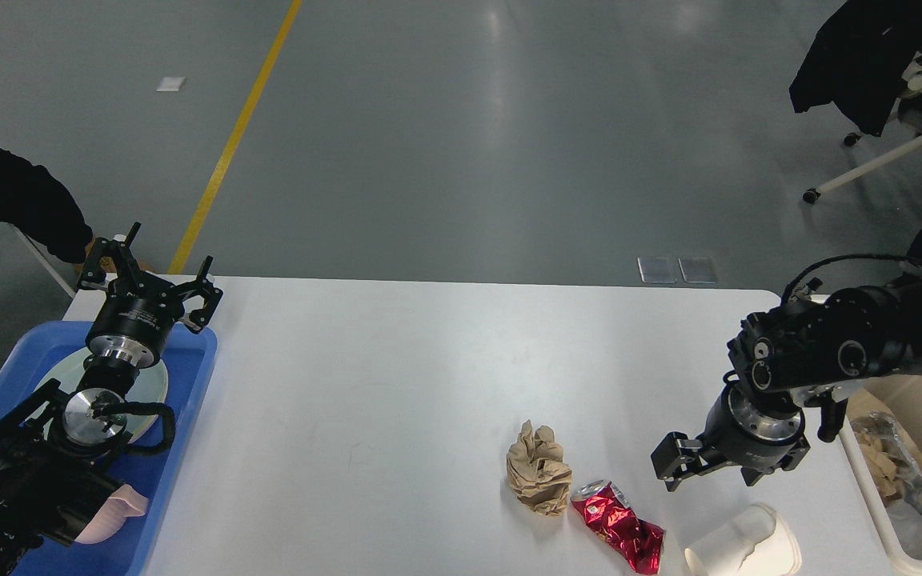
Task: Tidy desktop
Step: 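Lower the right gripper onto the white paper cup and grasp it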
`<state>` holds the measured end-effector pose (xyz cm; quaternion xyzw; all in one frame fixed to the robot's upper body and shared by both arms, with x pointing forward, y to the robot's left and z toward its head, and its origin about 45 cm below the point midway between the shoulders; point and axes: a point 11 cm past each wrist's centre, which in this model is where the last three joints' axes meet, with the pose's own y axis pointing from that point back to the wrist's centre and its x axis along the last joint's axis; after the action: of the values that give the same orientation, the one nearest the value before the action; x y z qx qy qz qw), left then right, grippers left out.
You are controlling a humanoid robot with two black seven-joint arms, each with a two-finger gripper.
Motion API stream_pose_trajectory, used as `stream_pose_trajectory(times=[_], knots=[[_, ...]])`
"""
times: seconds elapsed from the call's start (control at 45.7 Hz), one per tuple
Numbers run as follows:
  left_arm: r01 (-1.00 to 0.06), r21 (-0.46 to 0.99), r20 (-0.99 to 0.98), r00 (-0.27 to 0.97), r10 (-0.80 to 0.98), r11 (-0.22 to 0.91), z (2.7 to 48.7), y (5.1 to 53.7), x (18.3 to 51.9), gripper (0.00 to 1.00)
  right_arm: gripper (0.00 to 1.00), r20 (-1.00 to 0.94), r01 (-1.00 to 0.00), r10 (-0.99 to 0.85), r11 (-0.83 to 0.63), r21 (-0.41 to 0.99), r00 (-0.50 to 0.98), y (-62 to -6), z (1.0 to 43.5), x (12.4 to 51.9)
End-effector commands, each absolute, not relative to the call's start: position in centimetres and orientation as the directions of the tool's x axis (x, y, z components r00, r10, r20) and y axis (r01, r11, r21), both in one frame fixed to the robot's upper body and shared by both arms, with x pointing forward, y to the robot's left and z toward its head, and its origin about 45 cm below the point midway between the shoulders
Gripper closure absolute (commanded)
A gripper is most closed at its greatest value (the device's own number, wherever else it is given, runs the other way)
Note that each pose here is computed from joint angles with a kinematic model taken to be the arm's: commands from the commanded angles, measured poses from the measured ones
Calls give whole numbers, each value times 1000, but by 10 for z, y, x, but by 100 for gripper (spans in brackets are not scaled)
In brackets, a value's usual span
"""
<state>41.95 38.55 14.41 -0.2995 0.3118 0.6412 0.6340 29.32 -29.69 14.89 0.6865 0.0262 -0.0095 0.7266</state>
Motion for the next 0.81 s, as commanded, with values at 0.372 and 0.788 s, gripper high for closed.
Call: stream_pose_trajectory(times=[0.372,0.788], knots=[[-1000,20,-779,-16,626,-1,144,385,420,4,0,-76,122,-508,59,991,858,-391,152,265],[-1000,20,-779,-16,626,-1,144,385,420,4,0,-186,205,-690,-56,977,699,-371,151,256]])
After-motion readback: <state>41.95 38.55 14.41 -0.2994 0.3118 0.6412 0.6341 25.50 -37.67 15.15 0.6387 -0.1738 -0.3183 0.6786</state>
